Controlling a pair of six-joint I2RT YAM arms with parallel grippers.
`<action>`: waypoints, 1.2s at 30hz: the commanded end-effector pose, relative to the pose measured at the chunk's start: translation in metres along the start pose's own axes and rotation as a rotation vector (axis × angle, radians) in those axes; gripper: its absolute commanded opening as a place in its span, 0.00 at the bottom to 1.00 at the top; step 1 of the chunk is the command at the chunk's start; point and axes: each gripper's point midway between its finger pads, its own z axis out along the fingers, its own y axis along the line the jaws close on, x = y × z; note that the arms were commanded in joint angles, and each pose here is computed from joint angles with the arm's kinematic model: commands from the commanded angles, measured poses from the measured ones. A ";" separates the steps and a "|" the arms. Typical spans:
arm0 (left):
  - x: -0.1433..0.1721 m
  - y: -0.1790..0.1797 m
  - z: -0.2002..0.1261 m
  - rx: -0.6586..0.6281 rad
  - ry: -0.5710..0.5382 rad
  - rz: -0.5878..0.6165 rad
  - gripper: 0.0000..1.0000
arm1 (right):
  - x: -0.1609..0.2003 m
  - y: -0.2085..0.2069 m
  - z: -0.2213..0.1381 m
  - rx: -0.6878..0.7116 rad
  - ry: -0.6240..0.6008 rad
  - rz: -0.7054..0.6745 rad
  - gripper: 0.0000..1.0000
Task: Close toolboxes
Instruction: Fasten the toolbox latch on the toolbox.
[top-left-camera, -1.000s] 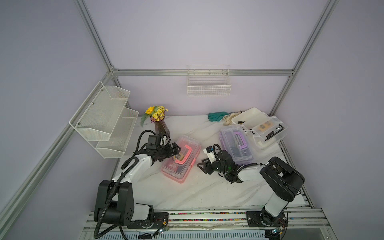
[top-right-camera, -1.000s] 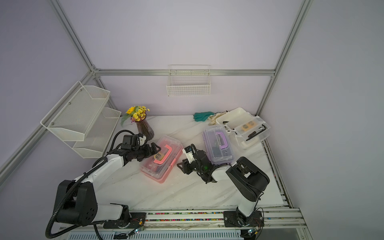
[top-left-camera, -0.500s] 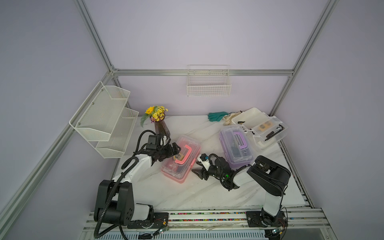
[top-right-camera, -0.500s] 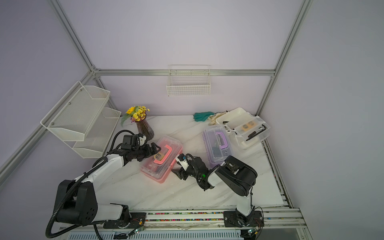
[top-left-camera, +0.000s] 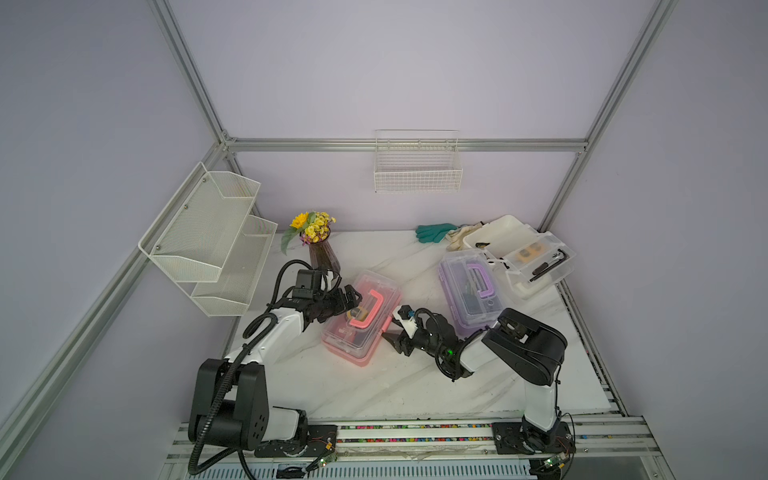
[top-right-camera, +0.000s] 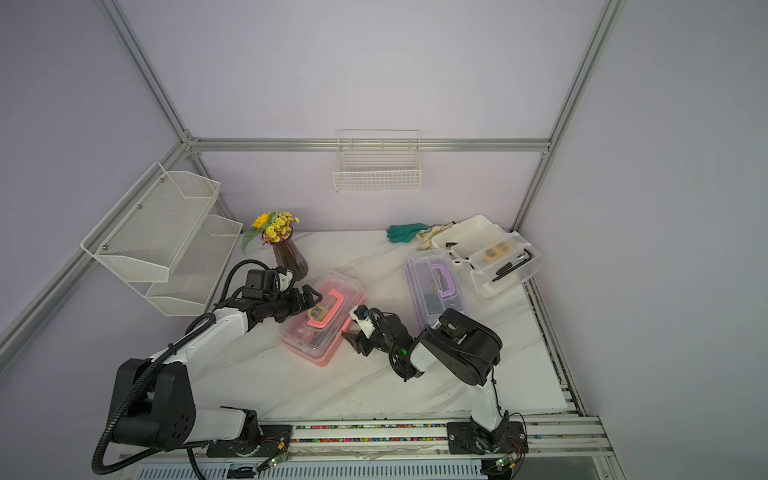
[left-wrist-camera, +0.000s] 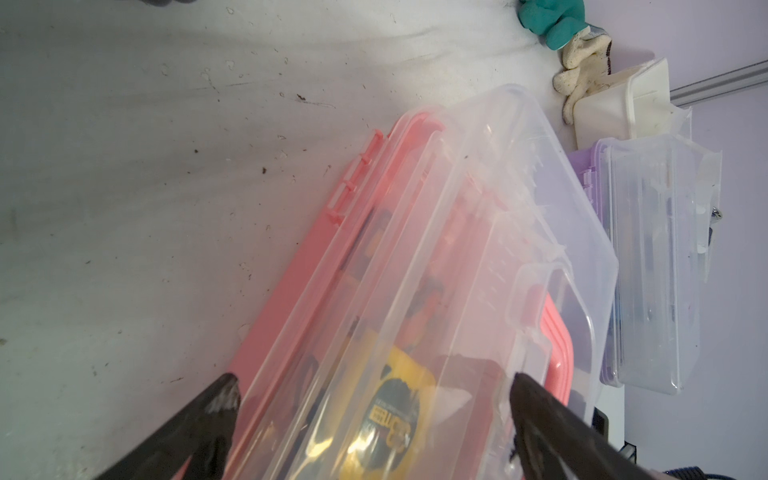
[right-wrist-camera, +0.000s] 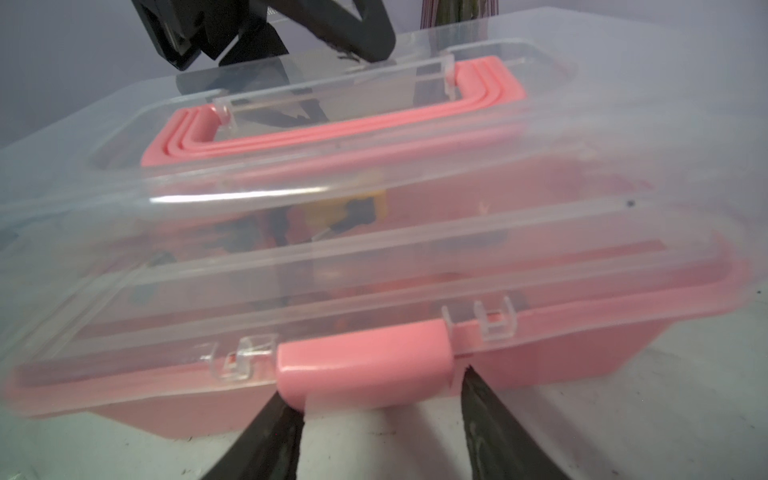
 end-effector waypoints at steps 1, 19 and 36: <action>0.024 0.003 0.008 0.015 0.091 -0.023 1.00 | -0.025 0.000 0.004 0.018 -0.093 -0.045 0.60; 0.024 0.003 0.009 0.018 0.088 -0.025 1.00 | -0.017 0.000 -0.010 0.037 -0.024 -0.090 0.46; 0.024 0.004 0.009 0.017 0.088 -0.030 1.00 | -0.018 0.001 -0.021 0.042 -0.035 -0.095 0.46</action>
